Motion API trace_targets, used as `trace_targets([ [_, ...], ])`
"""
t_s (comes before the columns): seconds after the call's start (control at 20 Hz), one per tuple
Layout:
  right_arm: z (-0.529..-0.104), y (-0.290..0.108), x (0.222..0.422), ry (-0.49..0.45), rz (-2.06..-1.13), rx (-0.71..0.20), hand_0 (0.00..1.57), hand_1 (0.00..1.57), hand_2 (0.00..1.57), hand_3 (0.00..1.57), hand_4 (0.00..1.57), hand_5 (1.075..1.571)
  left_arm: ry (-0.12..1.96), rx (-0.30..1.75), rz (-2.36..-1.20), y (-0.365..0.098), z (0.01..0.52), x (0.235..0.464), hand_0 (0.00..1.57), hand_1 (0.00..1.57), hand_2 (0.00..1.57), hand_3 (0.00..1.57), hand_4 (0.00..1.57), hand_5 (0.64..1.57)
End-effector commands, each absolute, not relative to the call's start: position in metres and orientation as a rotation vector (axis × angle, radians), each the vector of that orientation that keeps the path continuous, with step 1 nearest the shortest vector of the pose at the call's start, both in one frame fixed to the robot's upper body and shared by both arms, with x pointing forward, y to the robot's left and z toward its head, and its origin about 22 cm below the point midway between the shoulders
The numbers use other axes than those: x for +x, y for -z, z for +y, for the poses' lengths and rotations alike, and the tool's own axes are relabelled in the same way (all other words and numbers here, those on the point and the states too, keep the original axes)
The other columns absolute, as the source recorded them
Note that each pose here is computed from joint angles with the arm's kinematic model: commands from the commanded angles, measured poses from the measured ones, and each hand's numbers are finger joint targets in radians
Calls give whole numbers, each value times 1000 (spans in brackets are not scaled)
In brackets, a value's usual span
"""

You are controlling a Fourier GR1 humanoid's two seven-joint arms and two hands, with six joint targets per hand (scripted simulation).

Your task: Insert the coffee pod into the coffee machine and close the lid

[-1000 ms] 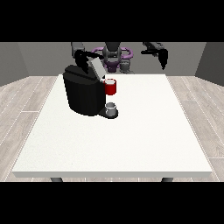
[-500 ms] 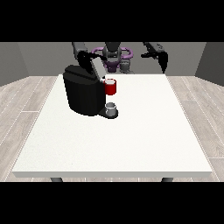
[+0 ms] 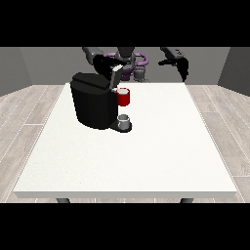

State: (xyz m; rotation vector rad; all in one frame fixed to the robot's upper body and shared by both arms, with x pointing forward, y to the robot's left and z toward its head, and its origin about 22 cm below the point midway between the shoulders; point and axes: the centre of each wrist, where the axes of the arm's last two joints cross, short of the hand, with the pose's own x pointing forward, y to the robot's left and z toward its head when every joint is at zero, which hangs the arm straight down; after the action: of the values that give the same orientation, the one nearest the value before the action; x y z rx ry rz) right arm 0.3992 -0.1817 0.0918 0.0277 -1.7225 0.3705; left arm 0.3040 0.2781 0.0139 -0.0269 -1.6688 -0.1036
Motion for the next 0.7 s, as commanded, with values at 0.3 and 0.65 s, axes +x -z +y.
trace_targets([
  [0.3,-150,-104,406,-480,-1799,-19,0,0,0,0,141,1571,100,-59,-1710,-28,271,317,0,0,0,0,0,1571],
  [0.65,-139,-97,399,-482,-1818,53,0,0,0,0,30,1571,134,-67,-1753,-7,249,296,0,0,0,0,165,1571],
])
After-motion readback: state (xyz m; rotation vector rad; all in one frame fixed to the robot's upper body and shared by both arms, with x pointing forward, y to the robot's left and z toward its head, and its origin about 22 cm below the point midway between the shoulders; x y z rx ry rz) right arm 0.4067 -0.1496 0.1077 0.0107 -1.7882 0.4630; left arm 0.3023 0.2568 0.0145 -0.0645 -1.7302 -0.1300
